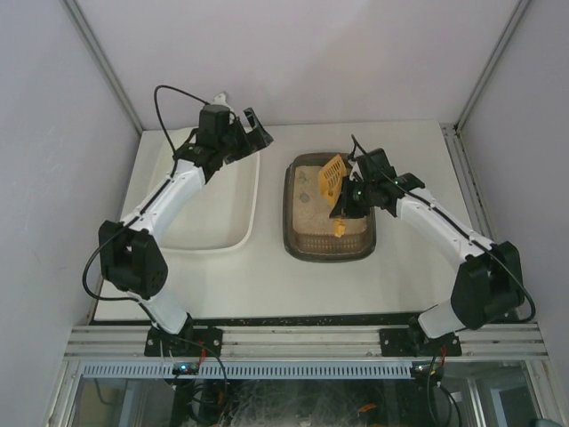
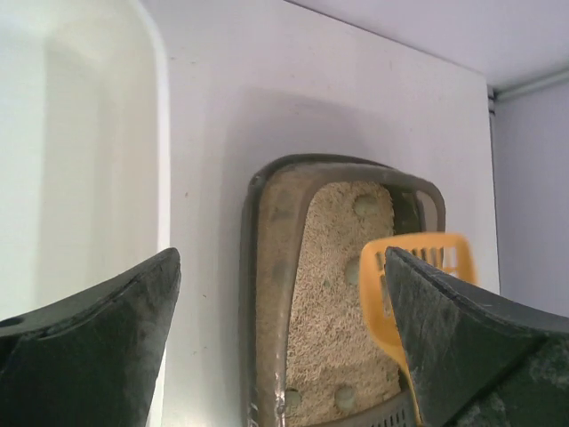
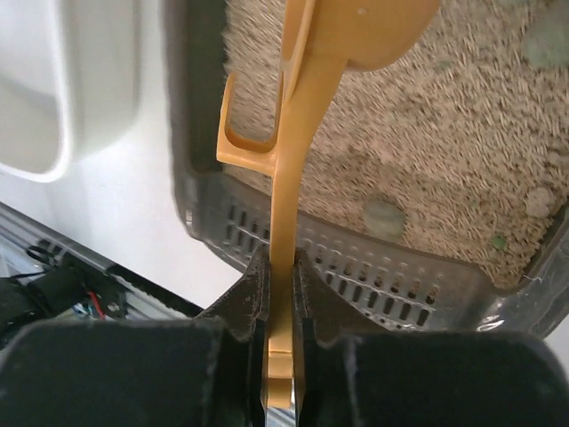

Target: Clean the litter box

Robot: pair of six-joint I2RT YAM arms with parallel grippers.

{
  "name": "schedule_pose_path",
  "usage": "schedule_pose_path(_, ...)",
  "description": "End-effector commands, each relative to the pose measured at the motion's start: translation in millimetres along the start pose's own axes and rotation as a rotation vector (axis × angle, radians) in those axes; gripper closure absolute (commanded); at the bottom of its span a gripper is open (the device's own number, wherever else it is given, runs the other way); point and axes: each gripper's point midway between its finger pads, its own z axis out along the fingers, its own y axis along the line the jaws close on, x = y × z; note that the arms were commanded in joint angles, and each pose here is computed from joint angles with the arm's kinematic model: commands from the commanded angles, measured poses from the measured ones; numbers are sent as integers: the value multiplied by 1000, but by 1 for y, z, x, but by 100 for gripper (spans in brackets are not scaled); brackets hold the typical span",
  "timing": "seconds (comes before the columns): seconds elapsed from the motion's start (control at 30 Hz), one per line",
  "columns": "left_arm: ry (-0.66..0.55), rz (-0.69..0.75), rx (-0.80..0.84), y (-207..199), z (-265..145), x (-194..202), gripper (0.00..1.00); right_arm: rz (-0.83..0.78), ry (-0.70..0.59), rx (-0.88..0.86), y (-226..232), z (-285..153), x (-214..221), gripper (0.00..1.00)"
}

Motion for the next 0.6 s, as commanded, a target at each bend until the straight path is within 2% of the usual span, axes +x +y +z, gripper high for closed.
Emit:
schedule_pose_path(0.0,-32,-168,-182,25,2,16,0,-11,136,92,-22,4,14,100)
schedule_pose_path(0.13,18,-339,-191,27,11,47,0,24,219,85,-25,25,23,100)
schedule_pose_path(0.2,35,-376,-192,24,14,58,0,32,240,96,-30,35,25,100)
schedule_pose_path(0.4,39,-331,-170,2,13,69,0,36,288,65,-27,51,28,100)
schedule_pose_path(0.57,38,-317,-166,1,13,68,0,25,296,-6,-14,62,24,100)
